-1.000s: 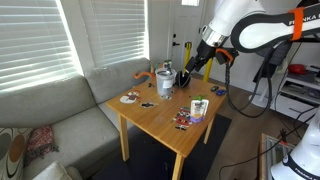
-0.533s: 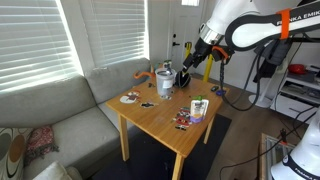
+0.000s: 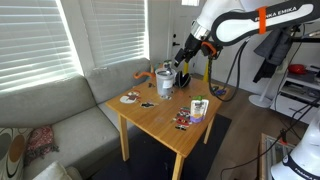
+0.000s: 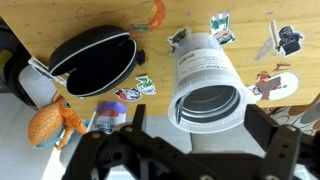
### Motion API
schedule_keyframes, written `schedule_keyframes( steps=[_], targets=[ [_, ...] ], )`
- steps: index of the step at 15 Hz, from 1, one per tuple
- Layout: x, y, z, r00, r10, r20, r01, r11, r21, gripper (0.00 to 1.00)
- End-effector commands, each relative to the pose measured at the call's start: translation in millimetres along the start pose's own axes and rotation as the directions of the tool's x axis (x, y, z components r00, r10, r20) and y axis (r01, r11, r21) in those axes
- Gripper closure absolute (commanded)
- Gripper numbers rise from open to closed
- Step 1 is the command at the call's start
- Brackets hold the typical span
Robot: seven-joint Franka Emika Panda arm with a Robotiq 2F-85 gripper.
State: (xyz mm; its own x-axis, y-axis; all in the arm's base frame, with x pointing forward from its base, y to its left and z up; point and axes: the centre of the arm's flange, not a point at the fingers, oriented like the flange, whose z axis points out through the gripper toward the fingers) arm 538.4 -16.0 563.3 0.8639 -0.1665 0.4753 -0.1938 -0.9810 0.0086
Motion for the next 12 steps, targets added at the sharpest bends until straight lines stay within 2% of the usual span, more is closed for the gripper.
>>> schedule_keyframes(
  steps=[1,7,8,9,10,12],
  targets=[
    [33,-3,14,1.000,-0.025,0.001,0.025,1.000,0.012,0.00],
    [56,-5,37,0.998,-0.064,0.009,0.064,0.998,0.022,0.04],
    [59,-5,41,0.997,-0.069,0.015,0.069,0.997,0.023,0.10],
    [61,-5,45,0.997,-0.076,0.019,0.075,0.997,0.023,0.11],
    [62,-5,49,0.996,-0.080,0.025,0.080,0.997,0.024,0.19],
    [65,-5,55,0.996,-0.088,0.032,0.087,0.996,0.025,0.23]
  ],
)
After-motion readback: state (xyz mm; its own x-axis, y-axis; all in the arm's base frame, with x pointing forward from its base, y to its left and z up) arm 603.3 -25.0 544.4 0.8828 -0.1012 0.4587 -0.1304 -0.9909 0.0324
